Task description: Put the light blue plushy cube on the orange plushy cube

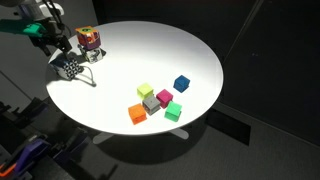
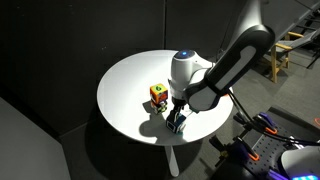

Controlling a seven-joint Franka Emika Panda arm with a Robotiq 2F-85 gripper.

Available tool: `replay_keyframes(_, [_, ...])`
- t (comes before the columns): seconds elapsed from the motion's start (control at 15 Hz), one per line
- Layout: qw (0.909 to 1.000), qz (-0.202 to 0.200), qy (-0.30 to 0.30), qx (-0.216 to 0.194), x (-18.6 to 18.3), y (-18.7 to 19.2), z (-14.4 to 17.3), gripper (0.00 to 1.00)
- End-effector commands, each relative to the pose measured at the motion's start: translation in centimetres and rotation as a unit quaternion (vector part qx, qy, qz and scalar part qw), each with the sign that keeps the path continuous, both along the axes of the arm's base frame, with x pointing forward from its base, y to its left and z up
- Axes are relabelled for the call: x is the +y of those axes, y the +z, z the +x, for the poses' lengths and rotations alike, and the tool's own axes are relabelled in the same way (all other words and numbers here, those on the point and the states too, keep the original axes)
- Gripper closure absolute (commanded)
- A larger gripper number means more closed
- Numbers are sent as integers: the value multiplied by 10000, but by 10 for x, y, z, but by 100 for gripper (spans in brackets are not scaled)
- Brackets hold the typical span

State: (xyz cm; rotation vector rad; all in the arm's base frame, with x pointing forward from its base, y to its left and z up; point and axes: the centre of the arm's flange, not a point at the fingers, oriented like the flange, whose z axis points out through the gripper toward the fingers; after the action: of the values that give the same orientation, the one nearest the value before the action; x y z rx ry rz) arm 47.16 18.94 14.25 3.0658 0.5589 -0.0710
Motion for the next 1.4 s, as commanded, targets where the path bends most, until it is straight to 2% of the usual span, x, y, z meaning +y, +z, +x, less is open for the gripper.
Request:
replay_keyframes(0.0, [9996,-15,-197,-180,4,-6,4,0])
replay_keyframes(0.73, [9988,-95,-406,-252,10,-24,2,0])
replay_keyframes(1.33, [9988,-196,-446,-100,5,-43,7,0])
